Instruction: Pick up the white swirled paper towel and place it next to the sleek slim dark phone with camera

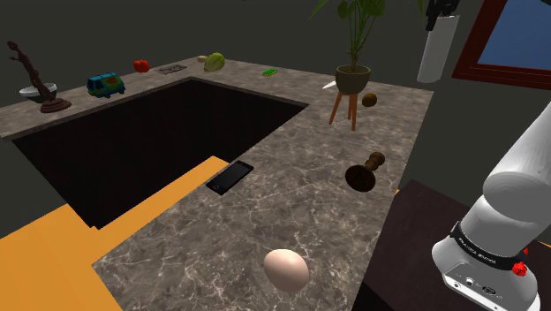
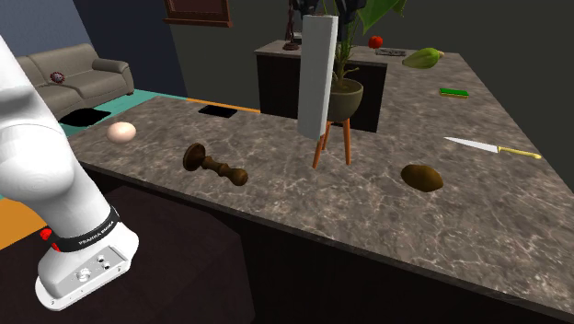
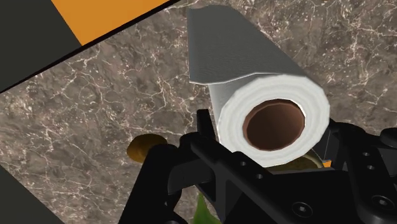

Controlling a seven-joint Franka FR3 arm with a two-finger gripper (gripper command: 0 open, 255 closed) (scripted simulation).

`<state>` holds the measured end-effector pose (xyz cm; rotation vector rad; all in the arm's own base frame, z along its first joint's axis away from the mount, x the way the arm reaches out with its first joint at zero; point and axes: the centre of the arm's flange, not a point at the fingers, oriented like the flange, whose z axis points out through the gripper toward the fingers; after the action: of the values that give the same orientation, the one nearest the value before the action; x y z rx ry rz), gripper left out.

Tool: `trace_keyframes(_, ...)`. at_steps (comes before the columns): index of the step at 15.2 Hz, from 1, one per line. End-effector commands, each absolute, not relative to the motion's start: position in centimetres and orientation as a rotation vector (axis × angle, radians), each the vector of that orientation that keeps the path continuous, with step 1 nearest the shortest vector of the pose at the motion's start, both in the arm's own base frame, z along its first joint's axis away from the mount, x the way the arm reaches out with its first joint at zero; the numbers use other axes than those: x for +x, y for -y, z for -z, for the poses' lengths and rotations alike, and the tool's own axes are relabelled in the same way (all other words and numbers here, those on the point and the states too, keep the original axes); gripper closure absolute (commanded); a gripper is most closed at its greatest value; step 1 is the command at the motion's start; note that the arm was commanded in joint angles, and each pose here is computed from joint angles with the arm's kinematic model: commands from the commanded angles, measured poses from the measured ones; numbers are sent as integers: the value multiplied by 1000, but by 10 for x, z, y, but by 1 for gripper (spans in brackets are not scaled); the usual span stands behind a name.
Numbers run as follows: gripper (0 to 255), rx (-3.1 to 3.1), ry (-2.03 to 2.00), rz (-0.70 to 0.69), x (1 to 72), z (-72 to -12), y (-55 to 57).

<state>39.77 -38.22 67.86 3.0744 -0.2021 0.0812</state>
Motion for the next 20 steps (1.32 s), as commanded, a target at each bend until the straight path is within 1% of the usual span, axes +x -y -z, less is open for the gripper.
trace_keyframes(1,255,3075,202,-81,399,-688,383)
trace_keyframes(20,255,3075,202,-81,451,-689,138)
